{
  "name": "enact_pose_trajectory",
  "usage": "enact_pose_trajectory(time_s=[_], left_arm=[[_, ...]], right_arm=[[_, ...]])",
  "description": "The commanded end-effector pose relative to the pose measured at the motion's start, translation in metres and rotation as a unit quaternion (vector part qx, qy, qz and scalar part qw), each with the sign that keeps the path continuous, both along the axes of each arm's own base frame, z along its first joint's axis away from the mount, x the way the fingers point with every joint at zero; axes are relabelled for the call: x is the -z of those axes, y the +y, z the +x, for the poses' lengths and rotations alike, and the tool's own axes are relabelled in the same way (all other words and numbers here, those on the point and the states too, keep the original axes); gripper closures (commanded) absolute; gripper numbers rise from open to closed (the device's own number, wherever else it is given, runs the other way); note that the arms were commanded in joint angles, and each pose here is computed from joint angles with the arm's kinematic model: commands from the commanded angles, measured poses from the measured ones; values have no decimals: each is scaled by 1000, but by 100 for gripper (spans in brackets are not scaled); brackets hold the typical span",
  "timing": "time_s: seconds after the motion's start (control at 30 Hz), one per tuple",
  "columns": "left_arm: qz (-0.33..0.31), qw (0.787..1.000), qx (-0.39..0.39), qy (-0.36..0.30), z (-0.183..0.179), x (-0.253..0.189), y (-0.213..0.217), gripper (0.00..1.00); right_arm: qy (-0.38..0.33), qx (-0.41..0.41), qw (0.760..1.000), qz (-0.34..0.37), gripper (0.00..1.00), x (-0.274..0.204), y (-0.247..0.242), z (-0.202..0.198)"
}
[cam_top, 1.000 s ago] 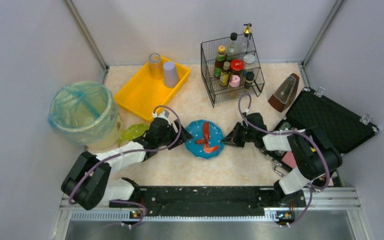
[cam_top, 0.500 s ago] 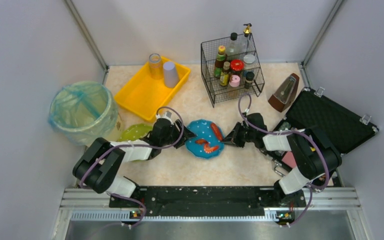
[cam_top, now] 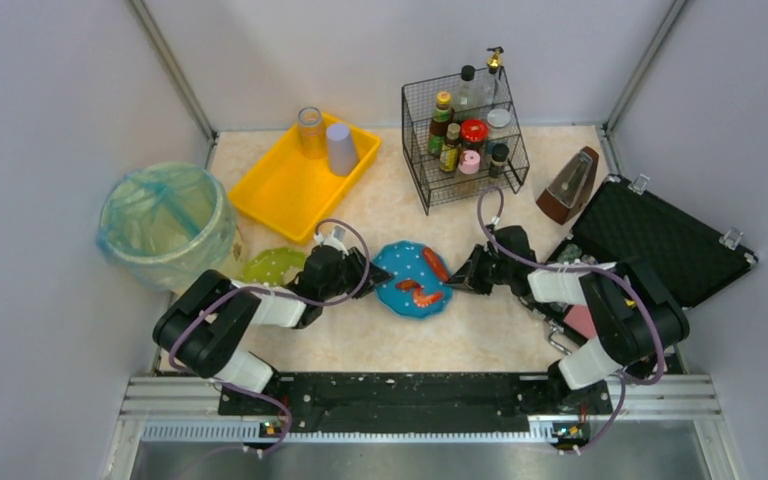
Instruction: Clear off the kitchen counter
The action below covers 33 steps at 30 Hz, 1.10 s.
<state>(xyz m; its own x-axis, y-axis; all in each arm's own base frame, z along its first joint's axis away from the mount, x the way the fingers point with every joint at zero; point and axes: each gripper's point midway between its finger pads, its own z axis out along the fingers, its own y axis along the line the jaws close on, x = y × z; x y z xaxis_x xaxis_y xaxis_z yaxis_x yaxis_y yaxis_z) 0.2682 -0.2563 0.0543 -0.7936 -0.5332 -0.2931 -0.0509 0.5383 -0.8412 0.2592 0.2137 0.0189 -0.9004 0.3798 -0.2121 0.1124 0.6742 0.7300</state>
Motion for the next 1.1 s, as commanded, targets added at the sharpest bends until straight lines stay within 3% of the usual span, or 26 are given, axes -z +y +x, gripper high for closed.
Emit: enact_pose_trajectory(time_s=[0.0, 0.23, 0.4, 0.77, 1.07], left_arm=[[-57, 996, -3, -69, 10, -40, -6, 100], [-116, 986, -11, -119, 7, -76, -2, 100], [-154, 976, -19, -151, 7, -107, 2, 100], [-197, 951, -73, -226, 15, -188, 28, 100], [-189, 937, -121, -267, 17, -255, 61, 100]], right_arm=[[12, 10, 996, -83, 99, 13, -28, -9], [-47, 7, 992, -119, 61, -30, -41, -2], [-98, 11, 985, -142, 42, -68, -52, 1], [-252, 52, 950, -179, 14, -143, -84, 2], [-336, 84, 923, -167, 8, -174, -96, -4]])
